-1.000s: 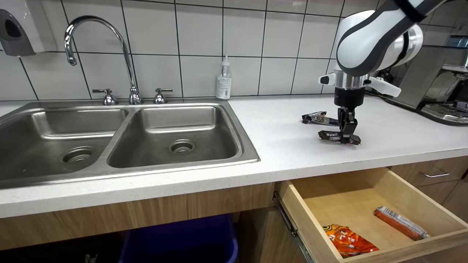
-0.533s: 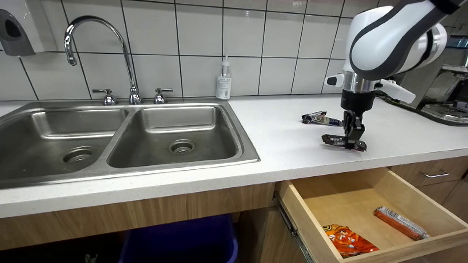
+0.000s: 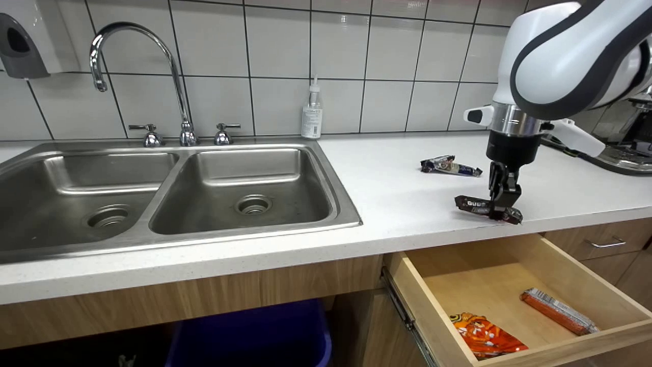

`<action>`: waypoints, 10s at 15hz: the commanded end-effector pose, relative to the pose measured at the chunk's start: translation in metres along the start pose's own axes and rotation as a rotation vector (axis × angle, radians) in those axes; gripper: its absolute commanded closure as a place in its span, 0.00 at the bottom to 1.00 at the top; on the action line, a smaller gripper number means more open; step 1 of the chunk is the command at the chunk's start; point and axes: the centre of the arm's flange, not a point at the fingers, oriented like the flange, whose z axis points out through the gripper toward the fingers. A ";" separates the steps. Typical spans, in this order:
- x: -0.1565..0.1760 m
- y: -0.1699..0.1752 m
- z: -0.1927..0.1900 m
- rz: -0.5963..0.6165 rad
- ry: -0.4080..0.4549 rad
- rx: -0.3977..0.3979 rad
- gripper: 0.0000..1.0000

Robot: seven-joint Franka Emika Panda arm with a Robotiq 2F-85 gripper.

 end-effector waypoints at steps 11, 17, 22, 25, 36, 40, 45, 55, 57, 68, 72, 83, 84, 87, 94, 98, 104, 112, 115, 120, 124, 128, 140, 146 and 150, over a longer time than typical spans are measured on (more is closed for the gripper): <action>-0.074 -0.066 -0.005 -0.058 -0.067 -0.008 0.96; -0.093 -0.070 0.011 -0.058 -0.111 -0.001 0.97; -0.099 -0.060 0.023 -0.052 -0.145 -0.031 0.96; -0.098 -0.057 0.034 -0.050 -0.165 -0.047 0.96; -0.094 -0.057 0.080 -0.014 -0.232 -0.014 0.96; -0.094 -0.055 0.093 0.001 -0.249 0.002 0.96; -0.094 -0.052 0.099 0.017 -0.257 0.006 0.96; -0.103 -0.060 0.073 -0.041 -0.246 -0.043 0.08; -0.105 -0.060 0.063 -0.039 -0.236 -0.060 0.00; -0.112 -0.043 0.020 0.033 -0.172 -0.129 0.00; -0.106 -0.030 0.012 0.053 -0.152 -0.141 0.00; -0.057 0.038 -0.024 0.160 -0.064 -0.202 0.00; -0.053 0.045 -0.024 0.164 -0.060 -0.207 0.00; -0.037 0.066 -0.026 0.161 -0.047 -0.223 0.00; -0.011 0.121 -0.028 0.126 -0.018 -0.233 0.00; -0.002 0.150 -0.029 0.101 0.002 -0.229 0.00; 0.007 0.188 -0.023 0.084 0.021 -0.182 0.00; 0.027 0.226 -0.009 0.053 0.011 -0.112 0.00; 0.034 0.236 -0.005 0.037 0.000 -0.095 0.00; 0.044 0.251 0.003 0.019 -0.021 -0.069 0.00; 0.052 0.259 0.008 0.006 -0.034 -0.050 0.00; 0.057 0.265 0.011 0.001 -0.044 -0.037 0.00; 0.062 0.271 0.016 -0.010 -0.067 -0.005 0.00; 0.063 0.270 0.019 -0.016 -0.074 0.003 0.26; 0.065 0.270 0.020 -0.017 -0.074 0.005 0.49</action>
